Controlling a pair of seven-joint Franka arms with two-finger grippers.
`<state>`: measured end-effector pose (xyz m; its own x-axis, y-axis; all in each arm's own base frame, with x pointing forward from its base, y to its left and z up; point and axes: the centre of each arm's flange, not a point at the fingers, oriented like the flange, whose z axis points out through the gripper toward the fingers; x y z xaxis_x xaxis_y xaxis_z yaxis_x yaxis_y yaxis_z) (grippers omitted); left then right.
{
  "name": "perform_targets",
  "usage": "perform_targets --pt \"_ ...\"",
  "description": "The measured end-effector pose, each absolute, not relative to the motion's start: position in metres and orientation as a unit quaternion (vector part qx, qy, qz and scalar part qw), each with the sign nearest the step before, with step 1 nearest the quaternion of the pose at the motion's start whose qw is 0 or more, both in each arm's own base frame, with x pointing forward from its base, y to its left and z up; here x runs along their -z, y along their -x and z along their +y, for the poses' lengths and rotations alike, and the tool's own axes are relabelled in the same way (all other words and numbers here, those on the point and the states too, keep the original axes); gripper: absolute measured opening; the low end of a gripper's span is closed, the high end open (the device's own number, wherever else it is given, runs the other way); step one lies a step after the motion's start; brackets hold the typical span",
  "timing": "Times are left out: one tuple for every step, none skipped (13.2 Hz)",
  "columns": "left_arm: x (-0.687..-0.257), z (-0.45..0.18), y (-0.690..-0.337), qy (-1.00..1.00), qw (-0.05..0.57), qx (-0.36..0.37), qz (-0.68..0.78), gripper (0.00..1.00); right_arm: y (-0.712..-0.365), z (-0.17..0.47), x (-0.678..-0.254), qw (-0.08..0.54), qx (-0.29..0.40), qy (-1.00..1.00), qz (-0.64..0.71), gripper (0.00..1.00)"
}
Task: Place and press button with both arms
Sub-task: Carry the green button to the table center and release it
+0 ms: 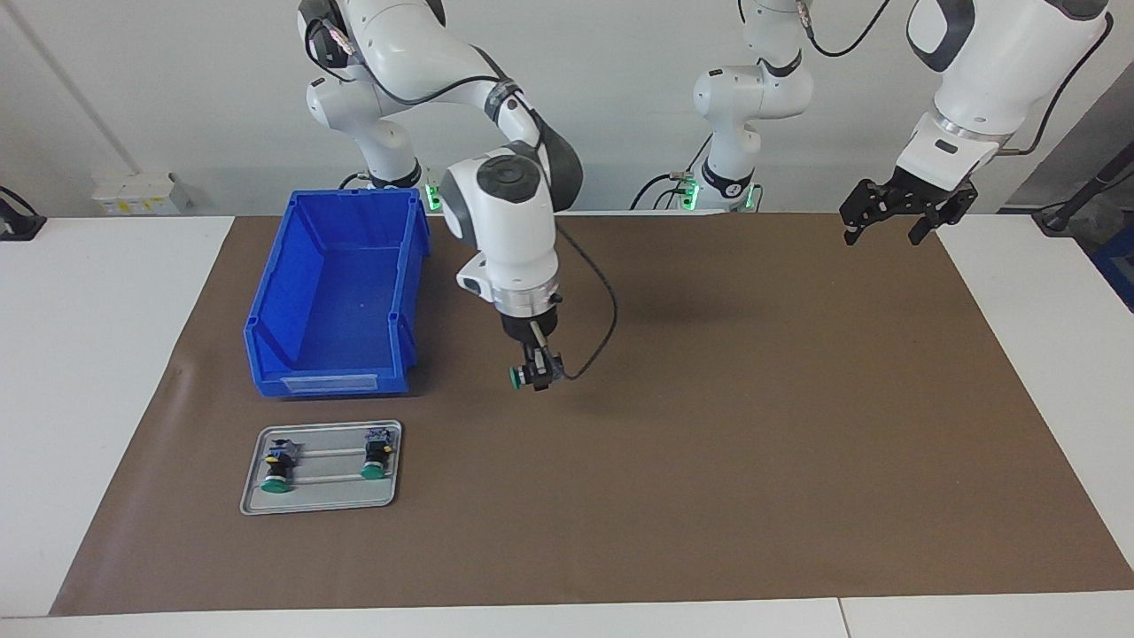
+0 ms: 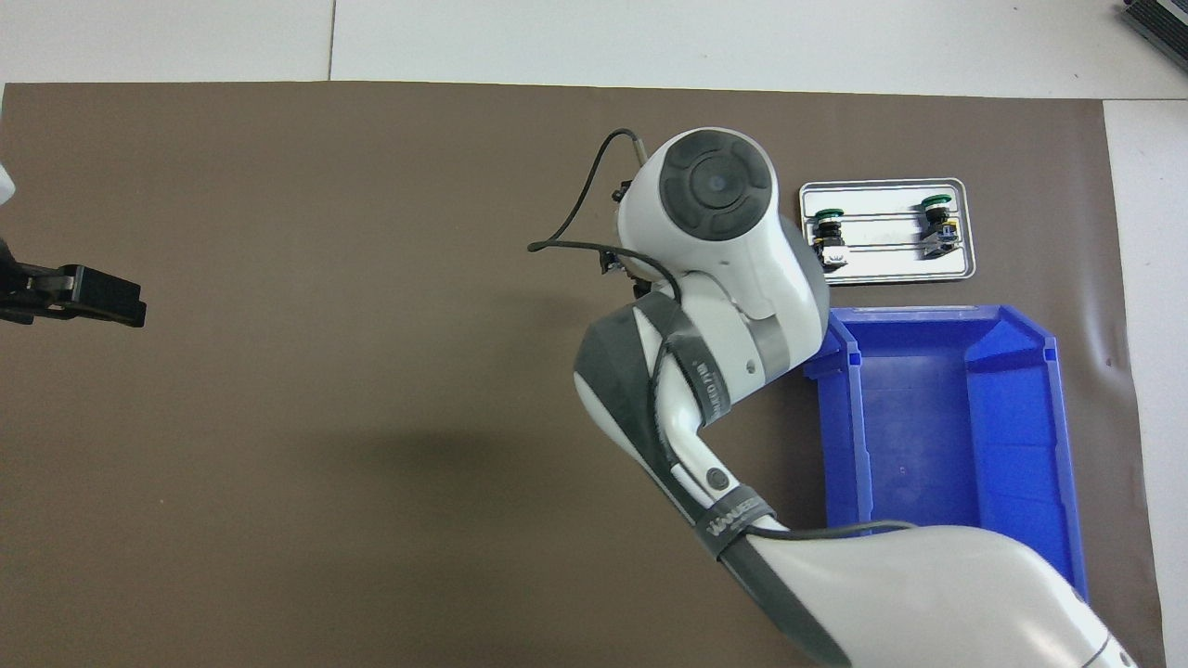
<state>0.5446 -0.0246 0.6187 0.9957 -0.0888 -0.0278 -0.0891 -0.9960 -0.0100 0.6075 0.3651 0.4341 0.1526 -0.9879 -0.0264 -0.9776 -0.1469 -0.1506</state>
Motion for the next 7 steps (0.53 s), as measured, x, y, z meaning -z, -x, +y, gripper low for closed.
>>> perform_targets --pt "-0.619 -0.025 -0.545 0.999 0.006 -0.014 0.045 1.0 -0.591 0.388 -0.428 0.06 0.041 0.753 0.654 0.32" --pt "-0.619 -0.025 -0.545 0.999 0.006 -0.014 0.045 1.0 -0.576 0.409 -0.419 0.05 0.053 0.751 0.656 0.32" --pt "-0.619 -0.025 -0.545 0.999 0.006 -0.014 0.045 1.0 -0.562 0.427 -0.405 0.039 0.066 0.748 0.66 0.32" --pt "-0.619 -0.025 -0.545 0.999 0.006 -0.014 0.045 1.0 -0.552 0.443 -0.387 0.033 0.075 0.742 0.665 0.32" --pt "-0.619 -0.025 -0.545 0.999 0.006 -0.014 0.045 1.0 -0.546 0.455 -0.371 0.034 0.078 0.737 0.67 0.32" --pt "-0.619 -0.025 -0.545 0.999 0.006 -0.014 0.045 1.0 -0.542 0.464 -0.356 0.032 0.078 0.737 0.671 0.32" --pt "-0.619 -0.025 -0.545 0.999 0.006 -0.014 0.045 1.0 -0.537 0.472 -0.342 0.028 0.077 0.737 0.671 0.32"
